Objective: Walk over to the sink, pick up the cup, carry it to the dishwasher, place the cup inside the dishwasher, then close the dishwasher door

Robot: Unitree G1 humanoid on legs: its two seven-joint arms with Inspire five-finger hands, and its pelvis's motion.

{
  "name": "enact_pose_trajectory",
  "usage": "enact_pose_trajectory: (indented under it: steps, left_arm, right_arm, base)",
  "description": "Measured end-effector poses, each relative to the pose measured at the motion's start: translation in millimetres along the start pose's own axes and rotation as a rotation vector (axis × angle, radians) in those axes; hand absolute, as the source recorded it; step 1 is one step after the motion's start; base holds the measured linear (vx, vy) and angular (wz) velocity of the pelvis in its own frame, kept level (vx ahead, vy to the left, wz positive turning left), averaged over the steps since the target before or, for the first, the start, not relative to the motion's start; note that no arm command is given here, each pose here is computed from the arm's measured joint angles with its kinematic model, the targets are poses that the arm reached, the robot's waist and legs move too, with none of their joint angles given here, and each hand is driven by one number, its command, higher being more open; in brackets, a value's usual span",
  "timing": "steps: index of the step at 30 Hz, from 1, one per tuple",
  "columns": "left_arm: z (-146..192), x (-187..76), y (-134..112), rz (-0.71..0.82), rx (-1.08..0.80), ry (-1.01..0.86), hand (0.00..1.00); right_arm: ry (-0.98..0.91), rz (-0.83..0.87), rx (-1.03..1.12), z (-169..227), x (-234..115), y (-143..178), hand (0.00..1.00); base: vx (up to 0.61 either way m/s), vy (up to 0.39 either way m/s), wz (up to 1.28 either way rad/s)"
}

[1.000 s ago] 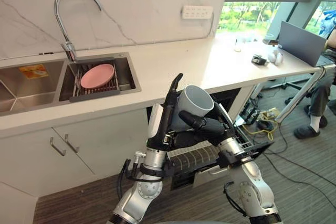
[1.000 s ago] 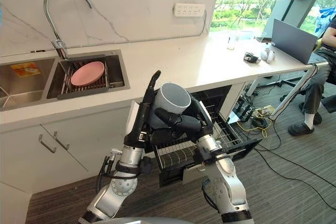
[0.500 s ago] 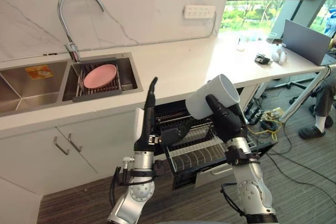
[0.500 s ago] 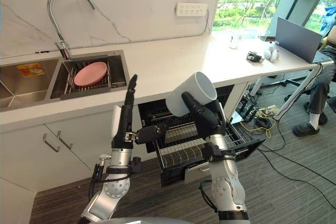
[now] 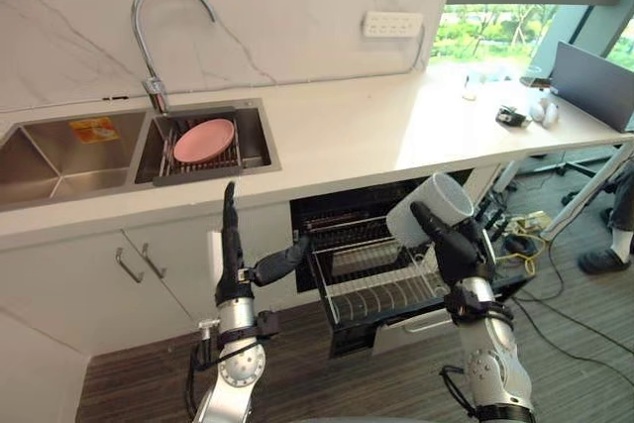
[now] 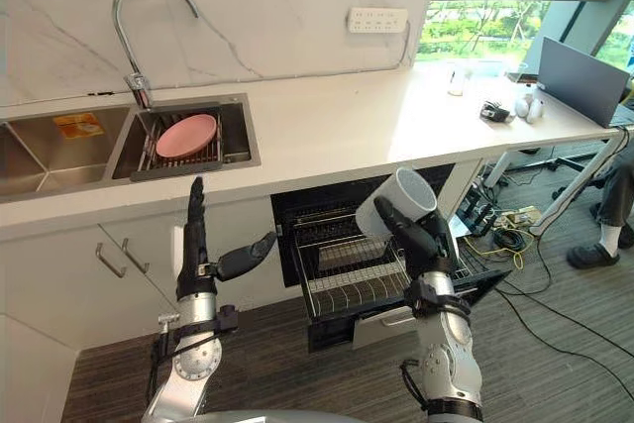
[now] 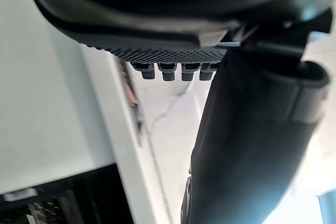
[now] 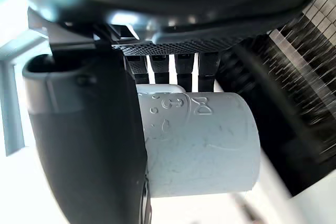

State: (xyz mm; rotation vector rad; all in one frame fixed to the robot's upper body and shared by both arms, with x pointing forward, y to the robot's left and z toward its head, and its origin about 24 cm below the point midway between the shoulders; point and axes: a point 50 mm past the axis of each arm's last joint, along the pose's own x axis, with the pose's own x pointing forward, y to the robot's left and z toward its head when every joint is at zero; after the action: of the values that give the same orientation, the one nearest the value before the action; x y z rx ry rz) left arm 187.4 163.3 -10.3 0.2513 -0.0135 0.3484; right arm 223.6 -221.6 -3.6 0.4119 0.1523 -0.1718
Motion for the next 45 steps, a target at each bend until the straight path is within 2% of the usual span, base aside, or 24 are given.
enact_pose_trajectory:
  steps: [1,6,11,13,15,17,21,27,35,36,45]
  left_arm:
    - [-19.2,-7.1,6.6,0.001,0.027,0.098,1.0]
    - [-73.0,-43.3,30.3,-0.004,0.085,0.38,1.0]
    - [-98.8,-61.1,40.5,-0.039,0.115,0.52,1.0]
    - [-101.4,-54.7,40.2,-0.05,0.102,0.529,1.0]
    - [-99.2,-34.6,34.5,-0.061,0.066,0.506,1.0]
    - [-92.7,-21.2,30.5,-0.049,0.021,0.469,1.0]
    - [-87.8,-15.1,27.3,-0.06,-0.002,0.437,1.0]
    - [-89.3,-14.8,27.3,-0.053,-0.024,0.459,1.0]
    - [-91.1,-16.2,23.1,-0.099,-0.03,0.479,1.0]
    - [-90.9,-16.4,21.9,-0.106,-0.029,0.479,1.0]
    - [-90.1,-17.5,15.8,-0.122,-0.058,0.494,1.0]
  right_arm:
    - [0.065,-0.032,-0.072,-8.9,0.3,-9.6,0.0]
    - [0.248,-0.132,-0.144,-38.8,15.2,-29.8,0.0]
    - [0.301,-0.195,-0.204,-27.0,48.3,-39.2,0.0]
    - [0.264,-0.201,-0.234,1.1,73.3,-37.5,0.0]
    - [0.164,-0.205,-0.27,58.9,103.9,-34.3,0.0]
    - [0.081,-0.19,-0.286,97.6,117.1,-28.1,0.0]
    - [-0.027,-0.162,-0.306,140.4,126.0,-18.6,0.0]
    - [-0.014,-0.182,-0.334,170.1,130.2,-18.5,0.0]
    - [0.125,-0.166,-0.356,159.7,128.2,-26.2,0.0]
    - [0.133,-0.159,-0.36,158.7,128.0,-26.5,1.0]
    - [0.171,-0.135,-0.355,153.6,127.2,-28.1,1.0]
  base:
    - [-0.05,-0.029,0.29]
    - [-0.04,-0.031,0.35]
    - [0.0,-0.031,0.44]
    - [0.0,-0.012,0.3]
    - [-0.05,0.019,0.21]
    - [-0.07,0.013,0.15]
    - [-0.04,0.012,0.09]
    - [-0.06,0.03,0.04]
    - [-0.04,0.016,0.04]
    - [0.0,-0.001,0.04]
    - [0.01,-0.008,0.05]
